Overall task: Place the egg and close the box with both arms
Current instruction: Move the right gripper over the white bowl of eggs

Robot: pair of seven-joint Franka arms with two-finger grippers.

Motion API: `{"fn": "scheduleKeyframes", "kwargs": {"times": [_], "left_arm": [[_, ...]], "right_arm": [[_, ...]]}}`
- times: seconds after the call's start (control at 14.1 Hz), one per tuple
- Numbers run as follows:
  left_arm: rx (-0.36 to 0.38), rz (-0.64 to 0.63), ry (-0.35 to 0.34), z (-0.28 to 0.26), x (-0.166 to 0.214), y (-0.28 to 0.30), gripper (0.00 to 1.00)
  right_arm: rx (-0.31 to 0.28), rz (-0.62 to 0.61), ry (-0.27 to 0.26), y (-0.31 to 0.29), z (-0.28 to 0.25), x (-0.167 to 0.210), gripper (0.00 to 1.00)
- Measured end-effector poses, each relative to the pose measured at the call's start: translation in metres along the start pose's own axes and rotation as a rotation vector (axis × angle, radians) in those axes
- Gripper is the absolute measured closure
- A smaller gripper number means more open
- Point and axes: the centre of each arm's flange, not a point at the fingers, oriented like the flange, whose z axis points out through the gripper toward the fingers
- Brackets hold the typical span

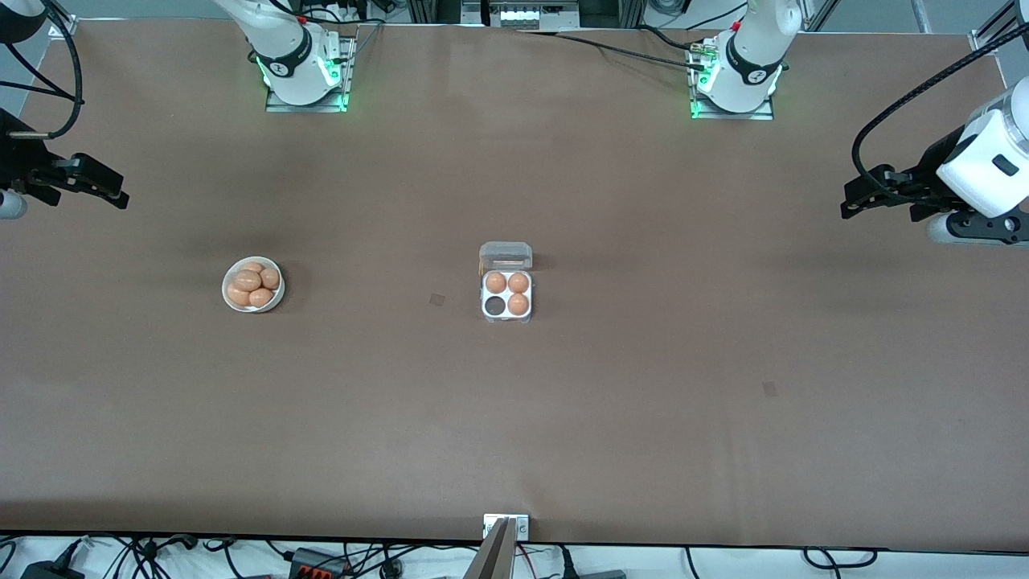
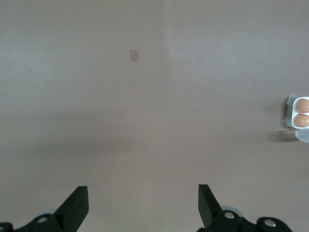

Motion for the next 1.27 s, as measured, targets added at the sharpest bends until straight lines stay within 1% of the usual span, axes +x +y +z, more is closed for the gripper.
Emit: {"fn": "scheduleKeyframes", "kwargs": {"times": [0.35,0.57,0.85,1.27], "left_arm": [[0.0,0.0,0.0,0.0,0.0,0.0,0.0],[0.0,0.001,0.0,0.0,0.0,0.0,0.0],[0.008,-0.017,0.003,-0.001,0.001,-0.011,0.0],[0.011,-0.057,0.003,-0.001,0.001,-0.037,0.0]], "right_arm": [[0.004,0.001,-0.001,-0.001,0.001,0.0,0.0],[0.033,0.004,-0.017,-0.003,0.011,0.005,0.0],[0.044,0.002,-0.09,-0.007,0.059,0.025,0.0],[0.043,-0.01,-0.173,-0.015,0.135,0.051,0.0]]}}
